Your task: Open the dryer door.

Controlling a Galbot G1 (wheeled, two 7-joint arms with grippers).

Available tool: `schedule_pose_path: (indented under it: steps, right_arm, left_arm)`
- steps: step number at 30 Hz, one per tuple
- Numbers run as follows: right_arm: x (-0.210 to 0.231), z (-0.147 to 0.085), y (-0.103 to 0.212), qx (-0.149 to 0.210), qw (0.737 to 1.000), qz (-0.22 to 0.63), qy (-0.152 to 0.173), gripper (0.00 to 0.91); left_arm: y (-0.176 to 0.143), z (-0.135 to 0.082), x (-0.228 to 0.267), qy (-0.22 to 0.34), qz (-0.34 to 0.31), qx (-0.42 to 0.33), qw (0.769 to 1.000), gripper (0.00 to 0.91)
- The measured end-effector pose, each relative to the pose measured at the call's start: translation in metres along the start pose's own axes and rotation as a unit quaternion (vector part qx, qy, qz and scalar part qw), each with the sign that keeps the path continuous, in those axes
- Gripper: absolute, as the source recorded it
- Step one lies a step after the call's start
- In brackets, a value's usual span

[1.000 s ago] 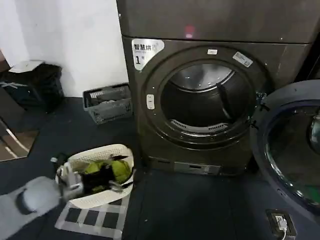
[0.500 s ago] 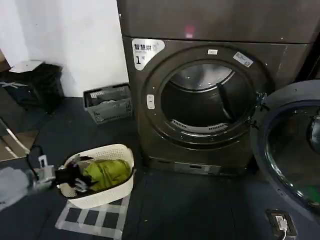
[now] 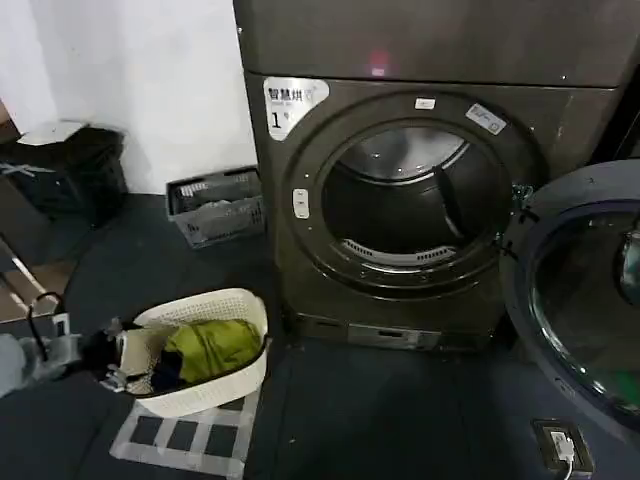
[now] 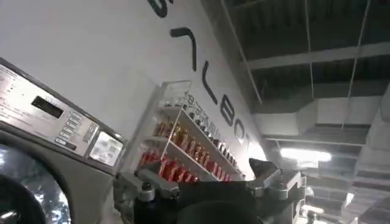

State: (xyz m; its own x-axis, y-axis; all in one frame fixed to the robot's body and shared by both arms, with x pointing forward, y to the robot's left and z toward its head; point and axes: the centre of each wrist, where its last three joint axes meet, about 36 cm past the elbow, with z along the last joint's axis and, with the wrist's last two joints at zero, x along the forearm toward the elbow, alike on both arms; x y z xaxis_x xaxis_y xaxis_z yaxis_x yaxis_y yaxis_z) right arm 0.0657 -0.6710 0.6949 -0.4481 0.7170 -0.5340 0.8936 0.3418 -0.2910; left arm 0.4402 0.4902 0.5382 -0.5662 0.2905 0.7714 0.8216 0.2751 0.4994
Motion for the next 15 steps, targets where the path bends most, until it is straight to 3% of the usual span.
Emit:
schedule_pose_path:
  steps: [15]
  right_arm:
    - [-0.003,-0.002,0.0,-0.001,1.0,-0.003,-0.004,0.907]
  left_arm:
    - [0.01,0.017,0.007,0.03,-0.015,0.018,0.999,0.907]
